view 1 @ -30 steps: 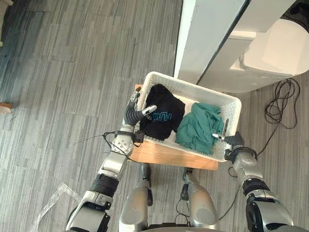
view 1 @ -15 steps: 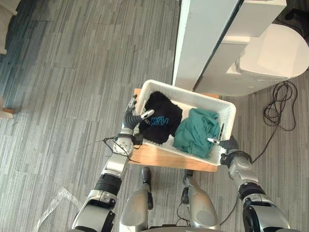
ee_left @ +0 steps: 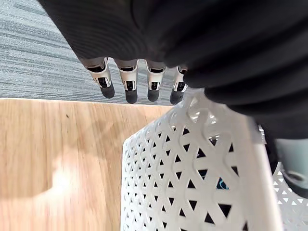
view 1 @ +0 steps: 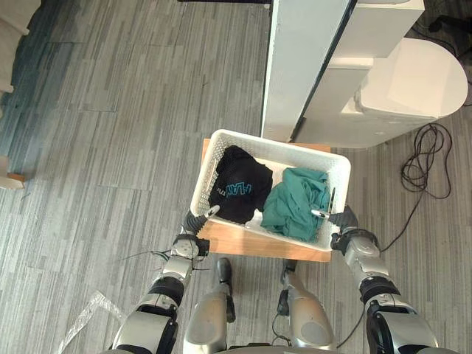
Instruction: Pick up the laundry basket with both hands and put the clothes into the washing machine.
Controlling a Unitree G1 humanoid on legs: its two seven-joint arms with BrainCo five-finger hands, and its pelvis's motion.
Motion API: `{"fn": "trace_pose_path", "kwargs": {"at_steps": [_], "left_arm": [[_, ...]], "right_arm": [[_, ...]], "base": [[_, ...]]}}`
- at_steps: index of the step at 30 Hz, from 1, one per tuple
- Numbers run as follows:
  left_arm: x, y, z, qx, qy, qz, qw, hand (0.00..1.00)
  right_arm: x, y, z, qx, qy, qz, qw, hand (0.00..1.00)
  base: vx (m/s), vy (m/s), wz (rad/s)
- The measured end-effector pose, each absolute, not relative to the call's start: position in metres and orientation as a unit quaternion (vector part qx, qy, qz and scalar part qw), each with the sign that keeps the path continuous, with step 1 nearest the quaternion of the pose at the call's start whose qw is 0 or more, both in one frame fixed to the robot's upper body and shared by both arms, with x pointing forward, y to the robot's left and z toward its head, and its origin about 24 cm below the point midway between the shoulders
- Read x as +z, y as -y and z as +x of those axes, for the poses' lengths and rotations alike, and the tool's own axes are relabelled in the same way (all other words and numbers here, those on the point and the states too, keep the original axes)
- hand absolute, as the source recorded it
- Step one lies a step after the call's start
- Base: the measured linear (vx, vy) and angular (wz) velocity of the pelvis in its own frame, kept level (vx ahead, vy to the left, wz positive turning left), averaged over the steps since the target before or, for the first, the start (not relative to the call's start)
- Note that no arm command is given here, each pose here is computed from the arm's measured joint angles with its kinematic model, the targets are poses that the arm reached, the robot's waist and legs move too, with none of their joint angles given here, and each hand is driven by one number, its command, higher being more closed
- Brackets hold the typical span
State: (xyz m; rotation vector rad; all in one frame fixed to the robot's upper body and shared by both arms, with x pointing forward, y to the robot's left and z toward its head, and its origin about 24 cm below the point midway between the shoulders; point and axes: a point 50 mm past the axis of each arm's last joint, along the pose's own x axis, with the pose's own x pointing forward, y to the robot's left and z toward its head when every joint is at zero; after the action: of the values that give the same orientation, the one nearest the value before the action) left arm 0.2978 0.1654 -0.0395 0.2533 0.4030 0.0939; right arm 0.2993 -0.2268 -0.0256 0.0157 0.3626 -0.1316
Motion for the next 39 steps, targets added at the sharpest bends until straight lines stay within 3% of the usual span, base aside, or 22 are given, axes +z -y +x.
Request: {"fn": "trace_pose_path", "kwargs": {"at_steps": [16, 29, 39], "left_arm": [[-0.031, -0.168, 0.298, 0.085, -0.173, 0.106, 0.975, 0.00], [0.005, -0.212, 0.300, 0.208, -0.092, 0.063, 0.972, 0.00], [0.032, -0.208, 0.313, 0.201, -0.040, 0.068, 0.976, 0.00]], "right_arm": [[-0.027, 0.223, 0.299, -0.062, -0.179, 0.010, 0.982, 0.00], [-0.027, 0.225, 0.294, -0.065, -0.173, 0.008, 0.983, 0.00], [-0.024, 0.225, 0.294, -0.056, -0.164, 0.006, 0.985, 0.00]], "base": [[0.00, -0.001, -0.01], [0.01, 0.004, -0.01], [0.01, 0.004, 0.00]]}}
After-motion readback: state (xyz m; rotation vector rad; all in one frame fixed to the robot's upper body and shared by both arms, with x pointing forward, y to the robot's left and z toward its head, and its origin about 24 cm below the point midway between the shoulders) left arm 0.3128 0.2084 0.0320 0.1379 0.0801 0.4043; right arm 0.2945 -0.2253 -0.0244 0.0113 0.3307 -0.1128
